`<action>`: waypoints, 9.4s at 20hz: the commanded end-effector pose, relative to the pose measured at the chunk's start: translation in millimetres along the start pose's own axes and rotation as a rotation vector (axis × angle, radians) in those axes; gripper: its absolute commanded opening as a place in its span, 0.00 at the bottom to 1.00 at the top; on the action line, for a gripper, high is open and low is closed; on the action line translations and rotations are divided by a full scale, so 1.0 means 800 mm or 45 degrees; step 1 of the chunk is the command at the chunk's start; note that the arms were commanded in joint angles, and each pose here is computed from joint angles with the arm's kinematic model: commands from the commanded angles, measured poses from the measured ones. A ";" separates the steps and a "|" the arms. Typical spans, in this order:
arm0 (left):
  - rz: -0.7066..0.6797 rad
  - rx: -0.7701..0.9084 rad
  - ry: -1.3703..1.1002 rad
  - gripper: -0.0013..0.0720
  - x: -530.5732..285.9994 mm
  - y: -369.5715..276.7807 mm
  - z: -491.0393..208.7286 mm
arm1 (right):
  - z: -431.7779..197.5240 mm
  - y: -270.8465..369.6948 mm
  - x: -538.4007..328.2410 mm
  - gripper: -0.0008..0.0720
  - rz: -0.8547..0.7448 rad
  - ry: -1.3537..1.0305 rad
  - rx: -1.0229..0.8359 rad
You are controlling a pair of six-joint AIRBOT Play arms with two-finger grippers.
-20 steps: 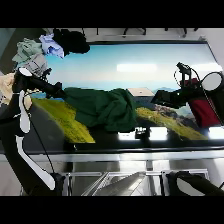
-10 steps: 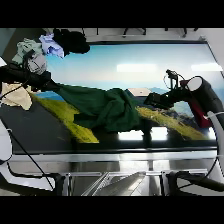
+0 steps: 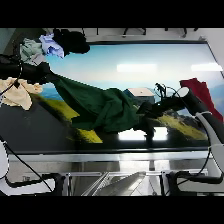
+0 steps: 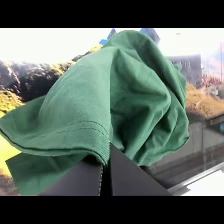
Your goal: Fold the shirts.
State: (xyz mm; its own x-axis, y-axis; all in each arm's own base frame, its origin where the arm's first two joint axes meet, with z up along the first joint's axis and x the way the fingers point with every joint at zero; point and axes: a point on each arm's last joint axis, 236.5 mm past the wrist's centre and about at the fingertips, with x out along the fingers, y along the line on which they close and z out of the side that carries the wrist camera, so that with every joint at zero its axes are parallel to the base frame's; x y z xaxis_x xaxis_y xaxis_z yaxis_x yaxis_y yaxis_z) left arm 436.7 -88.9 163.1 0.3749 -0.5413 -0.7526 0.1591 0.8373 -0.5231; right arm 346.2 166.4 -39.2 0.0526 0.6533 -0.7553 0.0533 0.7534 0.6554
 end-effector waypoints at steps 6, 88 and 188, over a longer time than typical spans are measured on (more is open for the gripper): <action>0.003 0.004 -0.028 0.03 0.000 -0.001 0.006 | -0.043 0.035 0.074 0.83 0.286 -0.140 0.244; 0.588 0.315 -0.001 0.03 0.035 0.058 -0.050 | -0.034 -0.054 0.063 0.89 0.211 -0.206 0.382; 0.096 -0.680 0.802 0.74 0.083 0.217 -0.376 | -0.036 -0.056 -0.158 0.97 -0.124 -0.165 0.177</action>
State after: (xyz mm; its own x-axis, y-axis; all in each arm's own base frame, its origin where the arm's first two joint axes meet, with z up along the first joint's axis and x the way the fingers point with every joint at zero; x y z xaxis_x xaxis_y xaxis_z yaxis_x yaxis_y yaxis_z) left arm 211.1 -4.9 -85.9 -0.2549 -0.5409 -0.8015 -0.3637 0.8217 -0.4388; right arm 306.7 45.7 21.1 0.1502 0.5309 -0.8340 0.2072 0.8079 0.5517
